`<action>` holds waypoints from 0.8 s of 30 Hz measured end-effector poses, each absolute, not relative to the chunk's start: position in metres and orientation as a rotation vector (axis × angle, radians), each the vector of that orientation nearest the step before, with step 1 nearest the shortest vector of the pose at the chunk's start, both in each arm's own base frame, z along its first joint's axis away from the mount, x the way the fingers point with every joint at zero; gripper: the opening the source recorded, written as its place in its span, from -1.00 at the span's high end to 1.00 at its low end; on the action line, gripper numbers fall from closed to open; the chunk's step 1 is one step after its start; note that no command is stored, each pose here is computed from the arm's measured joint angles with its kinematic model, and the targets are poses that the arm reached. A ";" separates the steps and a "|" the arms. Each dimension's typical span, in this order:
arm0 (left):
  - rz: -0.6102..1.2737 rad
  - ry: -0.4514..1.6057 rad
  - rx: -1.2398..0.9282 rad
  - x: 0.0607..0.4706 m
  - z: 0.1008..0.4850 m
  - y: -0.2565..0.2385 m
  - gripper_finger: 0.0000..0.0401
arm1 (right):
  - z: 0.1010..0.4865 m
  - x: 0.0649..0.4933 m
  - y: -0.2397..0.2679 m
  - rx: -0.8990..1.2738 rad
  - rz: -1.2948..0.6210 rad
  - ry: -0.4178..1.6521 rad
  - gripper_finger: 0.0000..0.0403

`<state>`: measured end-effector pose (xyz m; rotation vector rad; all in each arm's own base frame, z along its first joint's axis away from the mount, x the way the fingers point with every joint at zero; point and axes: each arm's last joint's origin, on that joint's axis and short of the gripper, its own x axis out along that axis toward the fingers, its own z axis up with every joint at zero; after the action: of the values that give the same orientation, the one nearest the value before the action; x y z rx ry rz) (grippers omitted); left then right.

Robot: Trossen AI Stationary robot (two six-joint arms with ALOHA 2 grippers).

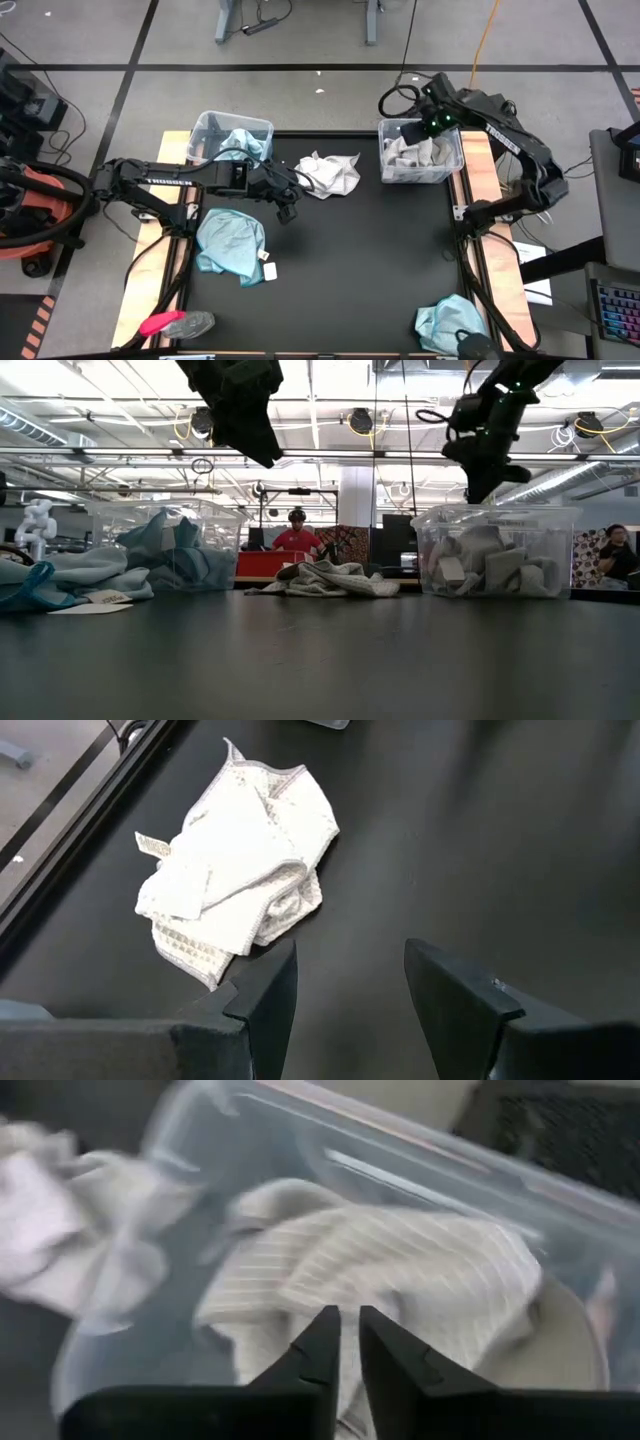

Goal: Sort microfiber towel by color & place in baskets
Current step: Put the gray microfiber towel into the right transparent bin

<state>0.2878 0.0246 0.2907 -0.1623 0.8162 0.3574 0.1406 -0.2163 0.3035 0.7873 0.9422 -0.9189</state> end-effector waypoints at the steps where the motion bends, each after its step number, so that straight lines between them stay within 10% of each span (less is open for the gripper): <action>1: 0.355 0.817 -0.155 0.288 0.291 0.025 0.04 | 0.299 0.138 -0.215 0.810 -0.957 0.939 0.80; 24: 0.355 0.815 -0.152 0.288 0.291 0.025 0.04 | 0.165 0.156 -0.241 1.112 -1.036 1.040 0.57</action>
<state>0.2880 0.0248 0.2909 -0.1524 0.8150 0.3550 0.1563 -0.2405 0.1655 1.1119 1.0402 -1.0365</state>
